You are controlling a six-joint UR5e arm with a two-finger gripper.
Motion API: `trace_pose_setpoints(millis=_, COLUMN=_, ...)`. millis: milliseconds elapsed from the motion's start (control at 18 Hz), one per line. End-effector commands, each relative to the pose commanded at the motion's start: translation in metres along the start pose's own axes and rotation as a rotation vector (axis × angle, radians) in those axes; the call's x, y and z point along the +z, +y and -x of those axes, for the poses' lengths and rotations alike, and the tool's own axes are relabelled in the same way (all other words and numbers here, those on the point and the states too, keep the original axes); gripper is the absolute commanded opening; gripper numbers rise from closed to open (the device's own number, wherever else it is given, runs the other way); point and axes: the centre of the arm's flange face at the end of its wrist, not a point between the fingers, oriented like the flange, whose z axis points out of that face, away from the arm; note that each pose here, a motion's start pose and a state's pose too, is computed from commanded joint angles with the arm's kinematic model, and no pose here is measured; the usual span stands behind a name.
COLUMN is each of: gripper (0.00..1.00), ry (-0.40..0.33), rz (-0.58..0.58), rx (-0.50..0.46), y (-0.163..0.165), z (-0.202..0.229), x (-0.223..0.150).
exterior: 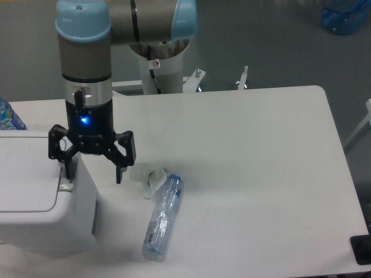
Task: Open the trash can
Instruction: 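Lower the gripper onto the lid edge and push it open, then raise the gripper away from the opened trash can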
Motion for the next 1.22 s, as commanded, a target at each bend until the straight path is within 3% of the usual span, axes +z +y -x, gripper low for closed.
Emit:
trace_pose_setpoints(millis=556, gripper=1.00, ry=-0.016, rz=-0.056, rx=0.022, y=-0.018, z=0.002, x=-0.026)
trace_pose_setpoints(millis=722, gripper=1.00, ry=-0.053, rz=-0.079, rx=0.021, y=-0.027, z=0.032, x=-0.040)
trace_pose_setpoints(millis=1000, gripper=1.00, ry=-0.179, rz=0.054, rx=0.215, y=-0.009, z=0.075, x=-0.040)
trace_pose_setpoints(millis=1222, gripper=1.00, ry=-0.166, rz=0.149, rx=0.355, y=0.003, z=0.097, x=-0.052)
